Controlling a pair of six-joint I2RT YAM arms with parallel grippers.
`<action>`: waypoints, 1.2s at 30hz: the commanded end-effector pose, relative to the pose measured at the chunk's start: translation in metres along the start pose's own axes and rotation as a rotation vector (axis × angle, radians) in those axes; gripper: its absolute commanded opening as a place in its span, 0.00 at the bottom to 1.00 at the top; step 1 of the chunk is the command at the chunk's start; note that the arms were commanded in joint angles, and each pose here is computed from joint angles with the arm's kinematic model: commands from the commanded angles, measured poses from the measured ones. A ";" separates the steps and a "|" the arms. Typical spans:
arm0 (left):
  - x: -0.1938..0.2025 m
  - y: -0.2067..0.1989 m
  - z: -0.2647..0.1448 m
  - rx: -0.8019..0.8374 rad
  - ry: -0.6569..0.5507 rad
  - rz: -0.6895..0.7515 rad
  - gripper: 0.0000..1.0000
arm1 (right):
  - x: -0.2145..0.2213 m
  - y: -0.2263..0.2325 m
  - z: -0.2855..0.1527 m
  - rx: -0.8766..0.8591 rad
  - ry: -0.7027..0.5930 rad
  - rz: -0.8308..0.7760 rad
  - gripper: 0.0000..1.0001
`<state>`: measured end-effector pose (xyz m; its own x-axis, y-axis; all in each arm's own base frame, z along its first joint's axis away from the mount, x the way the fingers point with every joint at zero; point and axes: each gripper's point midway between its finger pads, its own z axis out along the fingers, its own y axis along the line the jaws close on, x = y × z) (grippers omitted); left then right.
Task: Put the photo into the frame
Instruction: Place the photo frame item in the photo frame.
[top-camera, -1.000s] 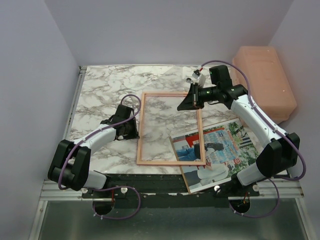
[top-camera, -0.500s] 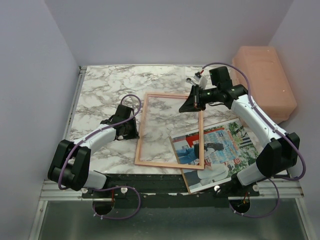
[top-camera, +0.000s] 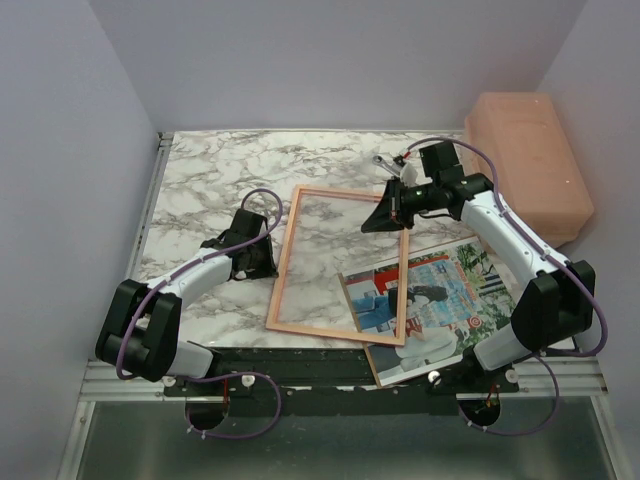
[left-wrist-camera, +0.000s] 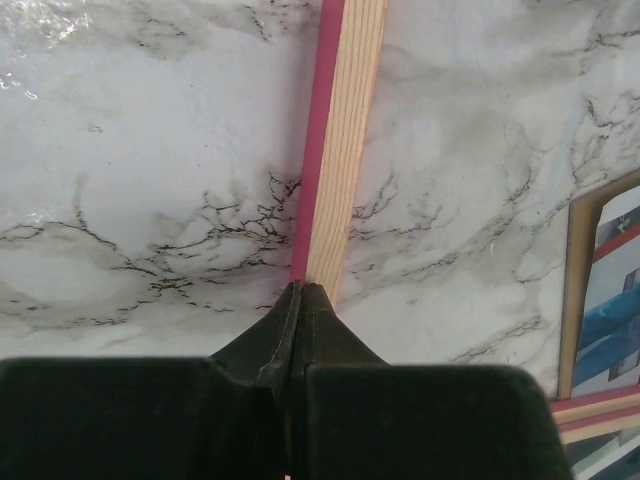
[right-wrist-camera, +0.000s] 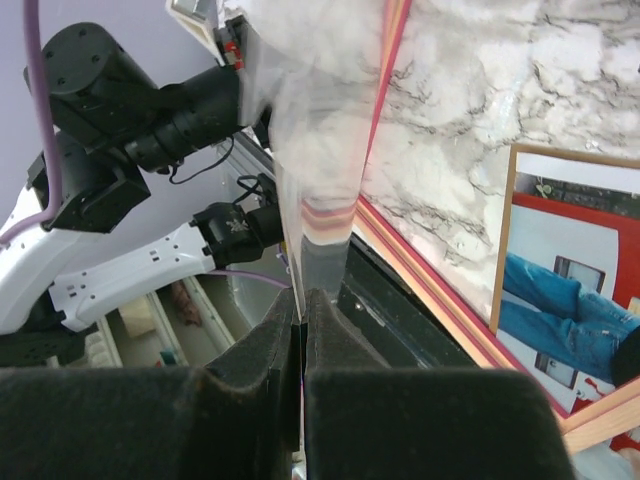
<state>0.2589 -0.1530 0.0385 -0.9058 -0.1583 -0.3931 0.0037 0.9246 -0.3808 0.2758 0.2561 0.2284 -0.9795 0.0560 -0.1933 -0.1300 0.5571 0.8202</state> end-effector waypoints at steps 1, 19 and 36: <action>0.013 0.010 0.004 -0.045 0.051 0.008 0.00 | 0.020 -0.006 0.000 -0.004 0.057 0.076 0.00; 0.013 0.010 0.005 -0.049 0.052 0.007 0.00 | 0.028 -0.017 0.001 -0.018 0.088 0.121 0.00; 0.012 0.010 0.005 -0.050 0.052 0.008 0.00 | 0.047 -0.070 0.013 0.117 0.151 0.161 0.00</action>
<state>0.2590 -0.1524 0.0384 -0.9072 -0.1556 -0.3908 0.0028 0.9268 -0.3755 0.2584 0.2347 0.1819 -0.9947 0.0666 -0.0783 -0.0237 0.5924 0.8053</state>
